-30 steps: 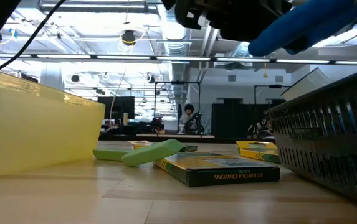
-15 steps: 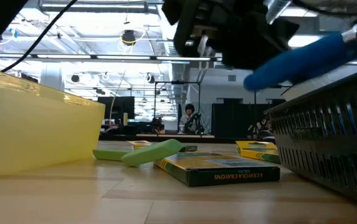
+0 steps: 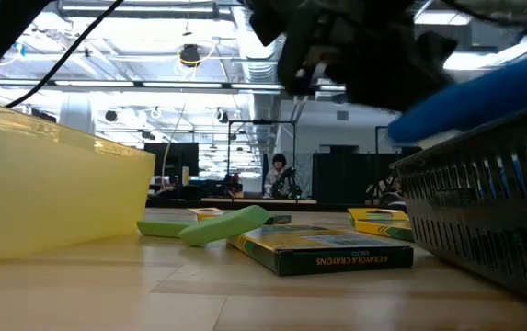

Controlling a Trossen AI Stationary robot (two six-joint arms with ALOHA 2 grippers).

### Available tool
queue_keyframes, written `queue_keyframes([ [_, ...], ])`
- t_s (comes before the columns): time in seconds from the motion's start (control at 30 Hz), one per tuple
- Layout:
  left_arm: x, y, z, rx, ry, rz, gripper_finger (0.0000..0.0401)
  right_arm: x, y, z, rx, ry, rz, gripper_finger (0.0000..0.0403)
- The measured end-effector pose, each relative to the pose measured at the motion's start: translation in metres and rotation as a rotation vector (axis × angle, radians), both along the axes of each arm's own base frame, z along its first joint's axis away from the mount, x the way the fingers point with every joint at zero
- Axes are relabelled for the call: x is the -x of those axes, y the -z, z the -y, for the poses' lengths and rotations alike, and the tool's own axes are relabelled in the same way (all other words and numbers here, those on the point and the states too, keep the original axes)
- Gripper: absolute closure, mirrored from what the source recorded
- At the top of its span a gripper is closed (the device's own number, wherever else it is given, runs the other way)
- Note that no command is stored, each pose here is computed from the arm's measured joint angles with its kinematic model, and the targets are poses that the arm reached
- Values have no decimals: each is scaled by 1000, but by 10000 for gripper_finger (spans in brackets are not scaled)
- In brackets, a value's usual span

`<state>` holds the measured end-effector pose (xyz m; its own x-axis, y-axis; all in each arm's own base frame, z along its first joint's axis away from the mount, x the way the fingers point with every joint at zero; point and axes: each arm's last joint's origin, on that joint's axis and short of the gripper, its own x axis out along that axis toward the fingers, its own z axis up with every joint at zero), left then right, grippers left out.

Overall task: Pick & Place School Supplies
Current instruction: Put the blue hole puncher into the left black bin, then put the yellow crayon box into the yellow bin

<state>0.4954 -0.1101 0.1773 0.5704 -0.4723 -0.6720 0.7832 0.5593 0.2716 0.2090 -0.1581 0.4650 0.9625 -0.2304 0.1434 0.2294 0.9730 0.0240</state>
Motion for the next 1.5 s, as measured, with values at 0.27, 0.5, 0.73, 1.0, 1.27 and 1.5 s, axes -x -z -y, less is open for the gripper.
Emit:
queue_keyframes([
  [0.27,-3,3,1,11,2,24,382,0,0,0,1,0,0,179],
  [0.5,-4,1,4,20,17,41,380,0,0,0,0,0,0,179],
  [0.73,-4,-2,14,37,50,84,369,0,0,0,-1,-1,0,179],
  [1.0,-6,-5,15,19,80,142,338,0,0,-1,1,-18,-1,179],
  [1.27,-7,-5,12,32,31,124,278,0,0,-1,2,-18,-1,179],
  [1.5,-10,-4,0,10,-53,115,259,0,-1,-1,12,-18,8,179],
])
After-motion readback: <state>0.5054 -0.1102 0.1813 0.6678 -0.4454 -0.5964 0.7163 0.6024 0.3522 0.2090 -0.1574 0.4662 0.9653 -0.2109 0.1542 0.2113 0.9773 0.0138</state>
